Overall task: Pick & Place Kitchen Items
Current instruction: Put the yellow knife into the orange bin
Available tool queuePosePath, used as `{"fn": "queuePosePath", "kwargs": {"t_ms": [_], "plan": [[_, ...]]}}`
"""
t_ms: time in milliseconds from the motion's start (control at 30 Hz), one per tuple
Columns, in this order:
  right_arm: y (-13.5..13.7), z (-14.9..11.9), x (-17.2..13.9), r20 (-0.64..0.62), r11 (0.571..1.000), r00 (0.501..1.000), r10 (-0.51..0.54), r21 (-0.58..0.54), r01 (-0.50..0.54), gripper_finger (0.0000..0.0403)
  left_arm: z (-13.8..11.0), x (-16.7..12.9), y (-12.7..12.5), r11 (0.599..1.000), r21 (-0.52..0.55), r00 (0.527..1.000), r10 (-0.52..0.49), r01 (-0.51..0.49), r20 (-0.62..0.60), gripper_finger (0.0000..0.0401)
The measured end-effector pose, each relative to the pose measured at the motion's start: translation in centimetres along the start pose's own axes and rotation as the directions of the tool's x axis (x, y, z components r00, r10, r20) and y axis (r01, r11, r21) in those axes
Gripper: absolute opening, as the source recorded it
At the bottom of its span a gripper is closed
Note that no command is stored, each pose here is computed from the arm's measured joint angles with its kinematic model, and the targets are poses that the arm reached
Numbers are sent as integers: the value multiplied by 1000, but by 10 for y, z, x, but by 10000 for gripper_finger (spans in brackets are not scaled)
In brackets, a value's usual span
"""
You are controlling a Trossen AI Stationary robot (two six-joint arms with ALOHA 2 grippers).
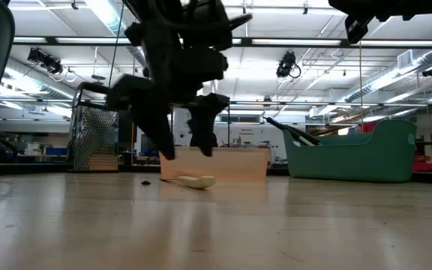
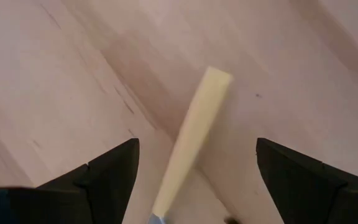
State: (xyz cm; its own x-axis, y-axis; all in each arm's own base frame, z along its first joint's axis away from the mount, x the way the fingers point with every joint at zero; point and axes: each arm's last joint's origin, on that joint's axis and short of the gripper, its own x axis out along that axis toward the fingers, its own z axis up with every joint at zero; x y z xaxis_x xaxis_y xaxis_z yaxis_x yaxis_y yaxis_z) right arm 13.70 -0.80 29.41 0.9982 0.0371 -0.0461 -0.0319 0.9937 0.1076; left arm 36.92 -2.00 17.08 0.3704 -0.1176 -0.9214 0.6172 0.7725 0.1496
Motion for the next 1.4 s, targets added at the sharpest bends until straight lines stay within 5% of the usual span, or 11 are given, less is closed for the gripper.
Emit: {"fn": "queuePosePath", "kwargs": {"t_ms": [700,1400], "plan": [[0,-1,1,-11,1000,1000,-1,-5,1,8,6,9,-8,999,-7,999,-41,41,18,264],[0,-2,1,-17,1000,1000,-1,-5,1,8,3,26,-6,997,-75,998,-40,36,-45,288]]}}
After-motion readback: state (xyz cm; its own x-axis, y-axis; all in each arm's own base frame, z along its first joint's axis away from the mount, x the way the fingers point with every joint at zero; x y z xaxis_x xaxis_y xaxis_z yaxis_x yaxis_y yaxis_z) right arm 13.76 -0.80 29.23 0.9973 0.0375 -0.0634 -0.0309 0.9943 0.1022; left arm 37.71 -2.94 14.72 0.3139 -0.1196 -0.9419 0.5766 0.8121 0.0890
